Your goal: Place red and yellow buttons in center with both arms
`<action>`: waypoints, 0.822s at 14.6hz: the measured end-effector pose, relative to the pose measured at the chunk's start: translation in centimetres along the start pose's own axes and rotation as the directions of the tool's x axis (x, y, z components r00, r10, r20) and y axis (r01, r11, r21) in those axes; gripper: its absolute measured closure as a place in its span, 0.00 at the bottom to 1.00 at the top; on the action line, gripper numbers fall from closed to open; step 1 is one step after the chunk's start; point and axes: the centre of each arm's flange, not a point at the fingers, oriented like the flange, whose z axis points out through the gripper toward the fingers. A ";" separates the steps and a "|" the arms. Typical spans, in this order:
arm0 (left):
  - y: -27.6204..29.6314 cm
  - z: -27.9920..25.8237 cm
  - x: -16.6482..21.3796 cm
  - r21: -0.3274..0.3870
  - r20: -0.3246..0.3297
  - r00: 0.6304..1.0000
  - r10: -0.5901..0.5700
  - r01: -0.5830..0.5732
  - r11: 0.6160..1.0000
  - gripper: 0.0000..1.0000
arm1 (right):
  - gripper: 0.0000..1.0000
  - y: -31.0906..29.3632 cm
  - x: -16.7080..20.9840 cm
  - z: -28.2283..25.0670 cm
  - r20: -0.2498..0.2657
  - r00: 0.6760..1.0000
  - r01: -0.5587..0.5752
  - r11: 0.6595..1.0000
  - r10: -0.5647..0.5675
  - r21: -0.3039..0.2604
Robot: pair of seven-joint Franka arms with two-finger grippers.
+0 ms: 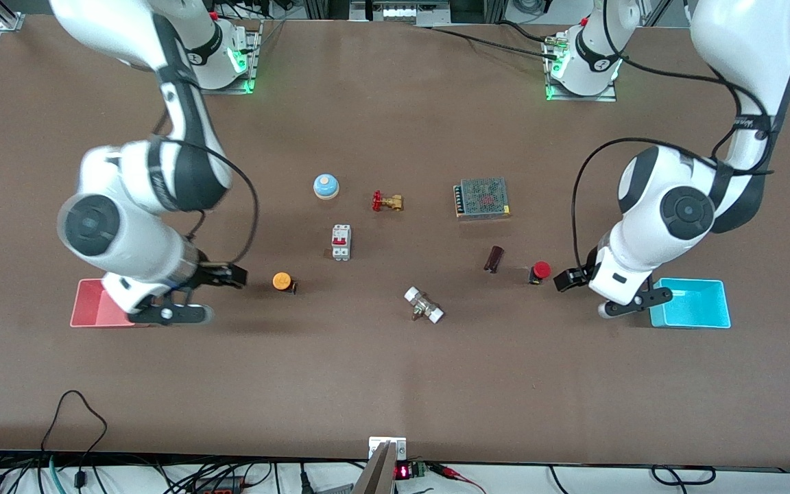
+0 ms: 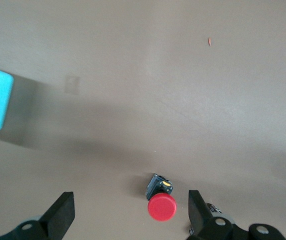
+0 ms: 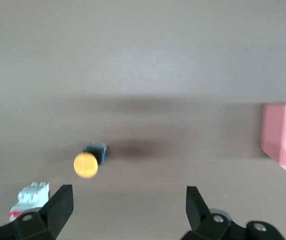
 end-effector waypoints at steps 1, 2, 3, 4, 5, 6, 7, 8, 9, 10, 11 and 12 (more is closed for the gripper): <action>-0.3 -1.1 0.0 0.006 -0.007 1.000 -0.003 0.003 1.000 0.00 | 0.00 1.0 -0.5 -2.0 -0.002 1.000 -0.012 1.000 0.012 0.008; -0.6 -2.2 0.0 0.010 -0.015 1.000 -0.006 0.006 1.000 0.00 | 0.00 2.0 -0.9 -3.8 -0.011 1.000 -0.023 1.000 0.024 0.016; -0.9 -3.2 -0.1 0.014 -0.021 1.000 -0.009 0.009 1.000 0.00 | 0.00 3.0 -1.2 -5.2 -0.022 0.999 -0.036 0.999 0.037 0.021; -1.1 -4.0 -0.2 0.018 -0.026 1.000 -0.011 0.011 1.000 0.00 | 0.00 4.0 -1.3 -6.3 -0.034 0.998 -0.051 0.998 0.052 0.024; -1.4 -4.8 -0.2 0.021 -0.033 0.999 -0.009 0.009 1.000 0.00 | 0.00 5.2 -1.3 -7.2 -0.046 0.997 -0.067 0.997 0.069 0.027; -1.8 -5.6 -0.2 0.026 -0.037 0.999 0.000 0.001 1.000 0.00 | 0.00 6.5 -1.4 -8.2 -0.054 0.995 -0.082 0.996 0.083 0.032; -2.3 -6.3 -0.2 0.033 -0.037 0.999 0.010 -0.008 0.999 0.00 | 0.00 8.5 -1.7 -9.1 -0.042 0.994 -0.098 0.994 0.100 0.039; -2.9 -7.0 -0.1 0.040 -0.038 0.999 0.020 -0.018 0.999 0.00 | 0.00 10.8 -2.2 -9.7 -0.014 0.993 -0.118 0.992 0.119 0.048; -3.6 -7.7 0.0 0.045 -0.040 0.999 0.028 -0.027 0.999 0.00 | 0.00 13.6 -2.6 -10.4 0.007 0.992 -0.127 0.990 0.127 0.060; -4.4 -8.3 0.1 0.051 -0.040 0.998 0.038 -0.036 0.998 0.00 | 0.00 16.4 -3.0 -11.2 0.011 0.993 -0.121 0.991 0.121 0.065; -5.3 -8.9 0.2 0.058 -0.039 0.998 0.046 -0.044 0.997 0.00 | 0.00 19.1 -3.5 -12.1 0.005 0.994 -0.107 0.993 0.107 0.058; -6.2 -9.5 0.3 0.066 -0.034 0.997 0.064 -0.061 0.996 0.00 | 0.00 21.0 -4.1 -13.0 0.001 0.995 -0.099 0.994 0.099 0.046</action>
